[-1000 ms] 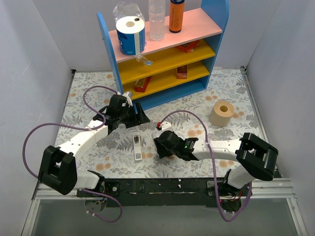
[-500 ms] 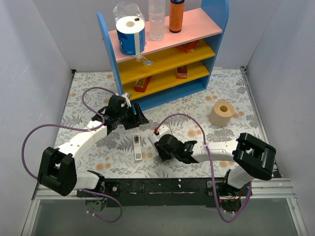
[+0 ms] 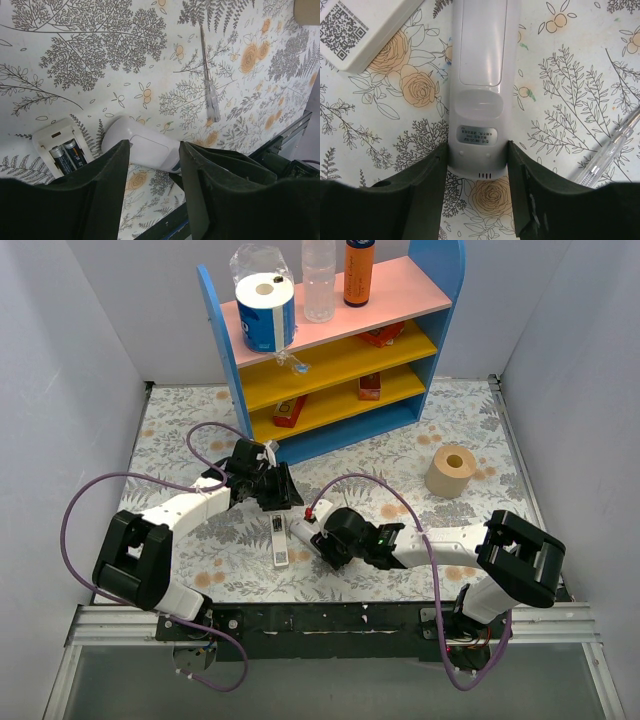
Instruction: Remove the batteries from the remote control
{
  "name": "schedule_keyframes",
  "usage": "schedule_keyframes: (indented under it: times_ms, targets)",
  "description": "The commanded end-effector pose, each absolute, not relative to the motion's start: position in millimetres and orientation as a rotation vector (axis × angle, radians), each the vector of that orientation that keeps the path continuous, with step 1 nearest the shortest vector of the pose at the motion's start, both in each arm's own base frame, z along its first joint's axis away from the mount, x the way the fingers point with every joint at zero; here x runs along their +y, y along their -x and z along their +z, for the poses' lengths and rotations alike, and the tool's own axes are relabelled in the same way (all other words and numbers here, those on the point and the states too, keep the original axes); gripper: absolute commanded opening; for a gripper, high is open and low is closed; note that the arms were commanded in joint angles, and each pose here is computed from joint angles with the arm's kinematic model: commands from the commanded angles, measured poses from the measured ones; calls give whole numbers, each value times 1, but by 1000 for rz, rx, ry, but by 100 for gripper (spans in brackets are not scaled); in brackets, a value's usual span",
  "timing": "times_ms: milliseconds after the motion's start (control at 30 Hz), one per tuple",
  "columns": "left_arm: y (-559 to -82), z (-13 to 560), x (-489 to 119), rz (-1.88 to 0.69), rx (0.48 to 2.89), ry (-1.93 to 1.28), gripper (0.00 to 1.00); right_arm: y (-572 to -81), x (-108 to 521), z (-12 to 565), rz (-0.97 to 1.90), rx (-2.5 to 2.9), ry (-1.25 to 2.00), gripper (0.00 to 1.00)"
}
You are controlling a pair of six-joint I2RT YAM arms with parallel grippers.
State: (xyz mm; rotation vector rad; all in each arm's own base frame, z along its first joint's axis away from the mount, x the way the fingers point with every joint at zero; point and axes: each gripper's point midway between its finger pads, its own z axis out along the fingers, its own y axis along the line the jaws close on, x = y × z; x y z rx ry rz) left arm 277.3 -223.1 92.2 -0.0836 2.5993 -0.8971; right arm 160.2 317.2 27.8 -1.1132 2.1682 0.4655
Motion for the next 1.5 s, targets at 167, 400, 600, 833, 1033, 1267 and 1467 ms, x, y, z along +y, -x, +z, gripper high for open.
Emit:
schedule_keyframes:
  times_ms: [167, 400, 600, 833, 1033, 1267, 1467]
  targets:
    - [-269, 86, -227, -950, 2612, 50, 38, -166, 328, 35, 501, 2111, 1116, 41]
    - [-266, 73, -223, -881, 2630, 28, 37, -167, 327, 36, 498, 2111, 1100, 41]
    - [-265, 70, -231, -901, 2617, -41, 37, -168, 326, 36, 494, 2116, 1088, 40]
    - [-258, 57, -232, -871, 2654, -64, 37, -169, 326, 35, 489, 2122, 1075, 41]
    - [-256, 50, -230, -852, 2672, -64, 37, -169, 326, 35, 487, 2126, 1073, 41]
    - [-252, 45, -233, -868, 2688, -82, 37, -170, 325, 35, 477, 2132, 1065, 40]
    - [-248, 46, -236, -894, 2688, -93, 38, -171, 324, 34, 472, 2137, 1057, 41]
